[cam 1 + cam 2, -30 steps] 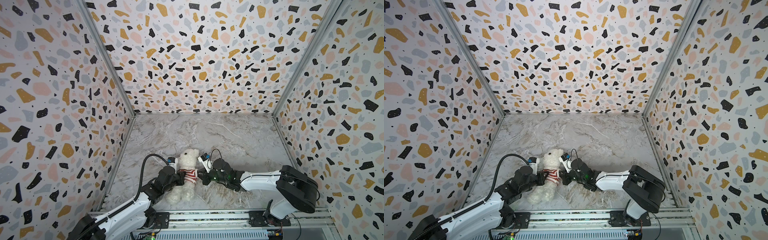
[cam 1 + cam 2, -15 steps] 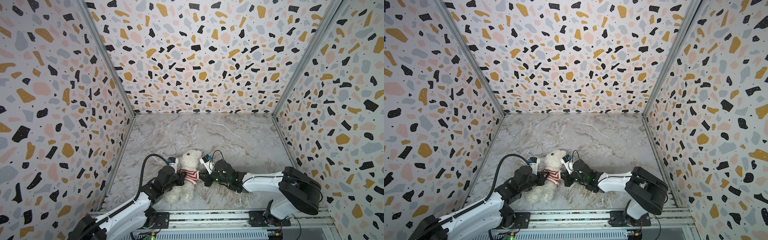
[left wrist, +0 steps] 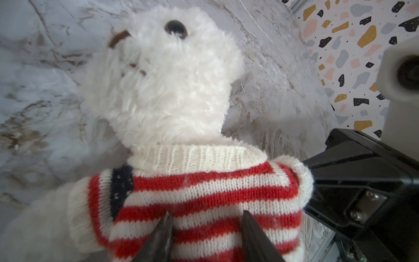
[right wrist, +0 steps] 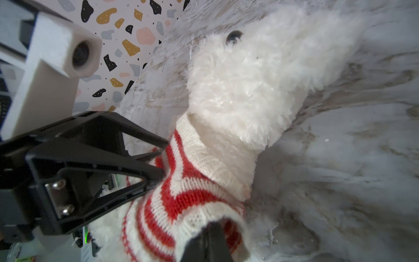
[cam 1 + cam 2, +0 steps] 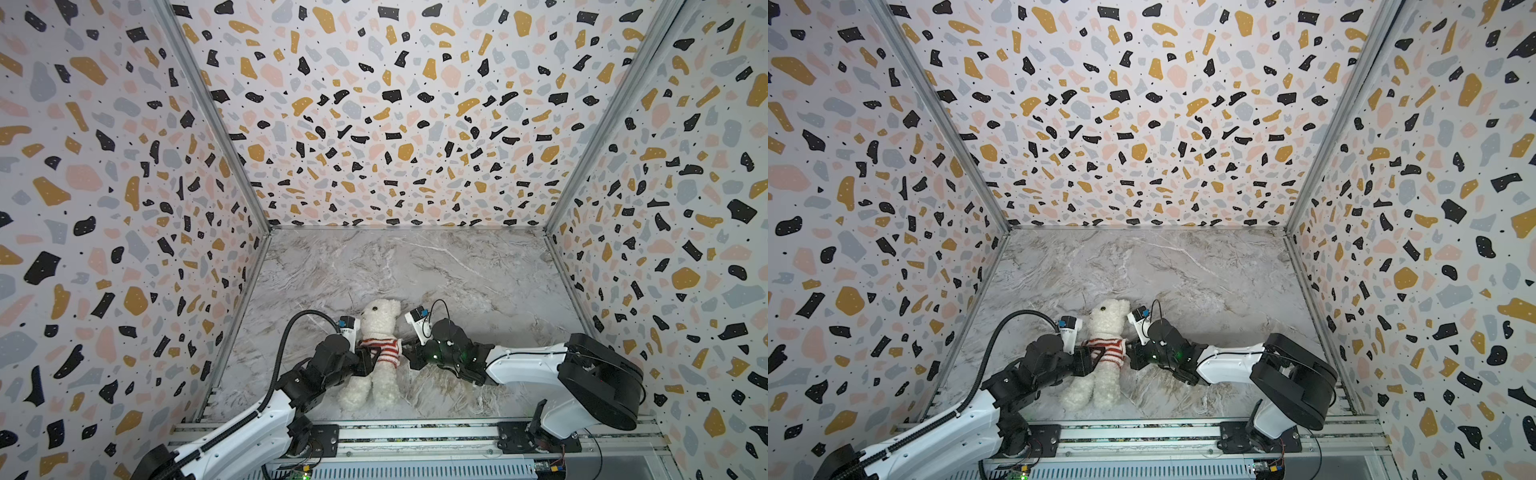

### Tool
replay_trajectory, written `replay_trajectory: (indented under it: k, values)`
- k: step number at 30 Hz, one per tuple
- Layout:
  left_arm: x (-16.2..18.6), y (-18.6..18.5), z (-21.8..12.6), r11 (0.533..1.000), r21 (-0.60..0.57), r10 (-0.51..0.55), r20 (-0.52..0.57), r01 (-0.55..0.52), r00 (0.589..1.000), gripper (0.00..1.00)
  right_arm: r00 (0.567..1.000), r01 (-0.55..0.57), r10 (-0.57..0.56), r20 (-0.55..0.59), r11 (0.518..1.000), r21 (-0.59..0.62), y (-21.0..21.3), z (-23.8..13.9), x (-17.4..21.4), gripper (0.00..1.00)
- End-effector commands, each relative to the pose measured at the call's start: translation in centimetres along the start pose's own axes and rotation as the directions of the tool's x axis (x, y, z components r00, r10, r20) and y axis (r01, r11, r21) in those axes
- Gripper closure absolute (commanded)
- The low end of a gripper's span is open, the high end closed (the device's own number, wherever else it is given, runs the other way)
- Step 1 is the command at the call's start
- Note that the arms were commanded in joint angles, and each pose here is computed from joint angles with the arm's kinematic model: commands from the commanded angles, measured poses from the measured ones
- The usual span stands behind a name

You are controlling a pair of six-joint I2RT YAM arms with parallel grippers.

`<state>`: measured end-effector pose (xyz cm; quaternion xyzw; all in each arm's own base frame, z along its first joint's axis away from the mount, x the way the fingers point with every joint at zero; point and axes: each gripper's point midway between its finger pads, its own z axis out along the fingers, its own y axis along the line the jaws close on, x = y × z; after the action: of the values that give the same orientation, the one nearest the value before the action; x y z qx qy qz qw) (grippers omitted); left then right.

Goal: Dress the teddy bear

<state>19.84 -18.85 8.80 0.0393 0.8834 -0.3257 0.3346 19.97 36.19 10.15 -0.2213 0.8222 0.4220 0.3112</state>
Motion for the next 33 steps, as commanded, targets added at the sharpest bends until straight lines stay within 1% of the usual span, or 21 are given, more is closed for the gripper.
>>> replay_trajectory:
  k: [1,4,5,8,9,12,15,17,21,23,26,30,33]
  values:
    - [1.4,0.1,0.5,1.000,0.014,-0.016,-0.031,0.016,0.999,0.50,0.995,-0.062,0.064,0.077,0.998,-0.025,0.4,-1.1,-1.7,1.00]
    - [1.6,0.1,0.9,1.000,0.015,-0.019,-0.025,0.019,1.000,0.51,0.995,-0.073,0.075,0.073,0.997,-0.027,0.6,-1.1,-1.6,1.00]
    - [1.7,0.2,1.1,1.000,0.011,-0.022,-0.024,0.022,0.999,0.56,0.994,-0.078,0.080,0.074,0.997,-0.024,0.5,-1.1,-1.5,1.00]
    - [1.8,0.4,1.6,0.999,0.006,-0.032,-0.028,0.032,0.999,0.77,0.994,-0.075,0.078,0.076,0.997,-0.033,0.8,-1.1,-1.4,1.00]
    - [1.9,0.5,1.7,0.999,0.004,-0.034,-0.030,0.034,0.999,0.82,0.994,-0.073,0.076,0.074,0.997,-0.035,1.0,-1.1,-1.4,1.00]
    - [1.7,0.9,1.6,0.999,-0.016,-0.033,-0.017,0.033,0.999,0.92,0.995,-0.064,0.066,0.072,0.997,-0.038,1.3,-1.1,-1.3,1.00]
    - [1.4,1.2,1.3,0.999,-0.037,-0.031,0.002,0.031,1.000,1.00,0.996,-0.053,0.055,0.067,0.998,-0.029,1.2,-1.2,-1.2,1.00]
    - [1.2,1.6,1.0,0.998,-0.062,-0.027,0.013,0.028,1.000,1.00,0.997,-0.043,0.044,0.065,0.999,-0.024,1.1,-1.3,-1.1,1.00]
    - [0.9,1.7,0.8,0.997,-0.072,-0.023,0.026,0.025,0.999,1.00,0.997,-0.013,0.015,0.074,1.000,-0.026,1.3,-1.6,-1.3,1.00]
    - [0.8,1.9,0.7,0.996,-0.084,-0.024,0.029,0.026,0.999,1.00,0.996,0.013,-0.010,0.088,0.999,-0.037,1.6,-2.0,-1.5,1.00]
    - [0.8,2.2,0.7,0.994,-0.102,-0.027,0.030,0.030,0.999,1.00,0.996,0.060,-0.057,0.074,0.998,-0.036,1.9,-2.2,-1.3,1.00]
    - [1.2,3.1,0.7,0.992,-0.111,-0.065,0.028,0.068,0.997,1.00,0.992,0.115,-0.114,0.047,0.993,-0.025,2.0,-2.5,-0.9,1.00]
    - [1.8,4.9,0.4,0.982,-0.163,-0.098,0.022,0.100,0.995,1.00,0.987,0.158,-0.158,0.034,0.987,-0.018,1.9,-2.6,-0.6,1.00]
